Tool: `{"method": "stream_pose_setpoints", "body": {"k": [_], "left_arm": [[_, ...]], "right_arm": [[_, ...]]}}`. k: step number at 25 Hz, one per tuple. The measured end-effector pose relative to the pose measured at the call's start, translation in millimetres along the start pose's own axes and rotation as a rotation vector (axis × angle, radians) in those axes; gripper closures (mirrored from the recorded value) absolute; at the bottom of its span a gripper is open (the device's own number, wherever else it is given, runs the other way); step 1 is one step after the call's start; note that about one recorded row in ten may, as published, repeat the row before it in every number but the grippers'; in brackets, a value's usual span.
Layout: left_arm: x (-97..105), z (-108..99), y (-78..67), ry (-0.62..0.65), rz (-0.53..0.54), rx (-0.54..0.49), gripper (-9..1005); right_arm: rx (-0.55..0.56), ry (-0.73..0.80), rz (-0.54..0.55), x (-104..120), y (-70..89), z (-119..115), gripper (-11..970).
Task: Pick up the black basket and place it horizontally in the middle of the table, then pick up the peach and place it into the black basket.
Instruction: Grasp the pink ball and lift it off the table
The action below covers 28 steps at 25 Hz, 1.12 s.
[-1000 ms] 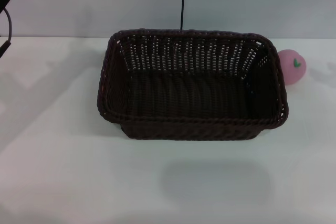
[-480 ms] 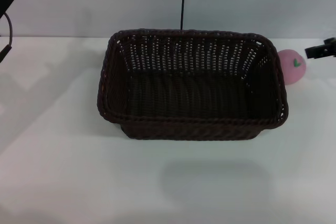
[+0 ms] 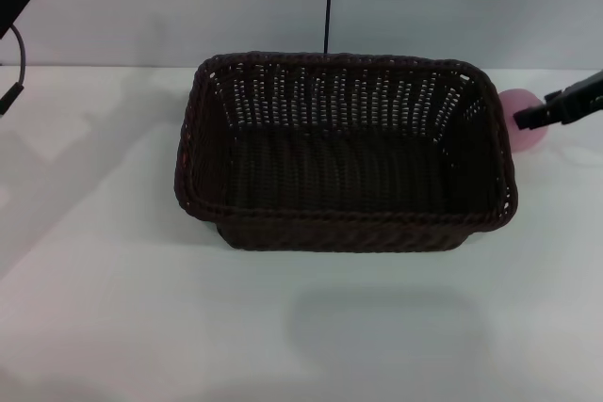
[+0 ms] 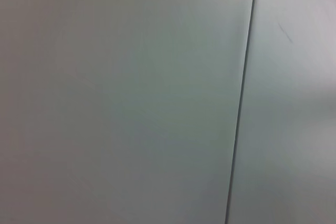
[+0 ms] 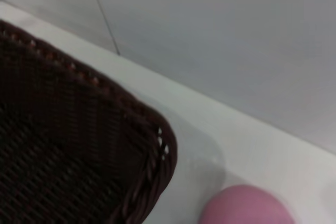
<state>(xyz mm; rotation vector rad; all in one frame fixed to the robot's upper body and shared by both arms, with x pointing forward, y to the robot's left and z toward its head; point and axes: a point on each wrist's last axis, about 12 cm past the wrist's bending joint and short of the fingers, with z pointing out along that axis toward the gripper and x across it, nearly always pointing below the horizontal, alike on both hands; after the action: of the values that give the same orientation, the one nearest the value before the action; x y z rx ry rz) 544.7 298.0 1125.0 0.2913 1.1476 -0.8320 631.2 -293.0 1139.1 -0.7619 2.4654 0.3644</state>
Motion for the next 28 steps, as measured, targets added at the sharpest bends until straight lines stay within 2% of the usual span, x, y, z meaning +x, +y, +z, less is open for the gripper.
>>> {"method": "stream_pose_setpoints", "body": {"k": [2, 8, 13, 19, 28], "left_arm": [[0.2, 0.2, -0.4, 0.000, -0.001, 0.003, 165], [-0.1, 1.0, -1.8, -0.003, -0.004, 0.015, 166], [-0.5, 1.3, -2.7, -0.007, -0.005, 0.023, 166], [-0.9, -2.2, -2.6, -0.010, -0.017, 0.017, 166], [0.1, -5.8, -3.6, -0.013, -0.025, 0.016, 167]], "right_arm": [[-0.001, 0.008, -0.003, 1.4, 0.6, 4.4, 339], [0.009, 0.016, -0.018, 2.7, 2.6, 11.3, 433], [0.016, 0.012, -0.018, 2.6, 3.3, 14.4, 655], [0.025, -0.002, -0.013, 2.8, 4.8, 18.1, 764], [0.053, -0.043, 0.000, 7.1, 3.0, 11.4, 835]]}}
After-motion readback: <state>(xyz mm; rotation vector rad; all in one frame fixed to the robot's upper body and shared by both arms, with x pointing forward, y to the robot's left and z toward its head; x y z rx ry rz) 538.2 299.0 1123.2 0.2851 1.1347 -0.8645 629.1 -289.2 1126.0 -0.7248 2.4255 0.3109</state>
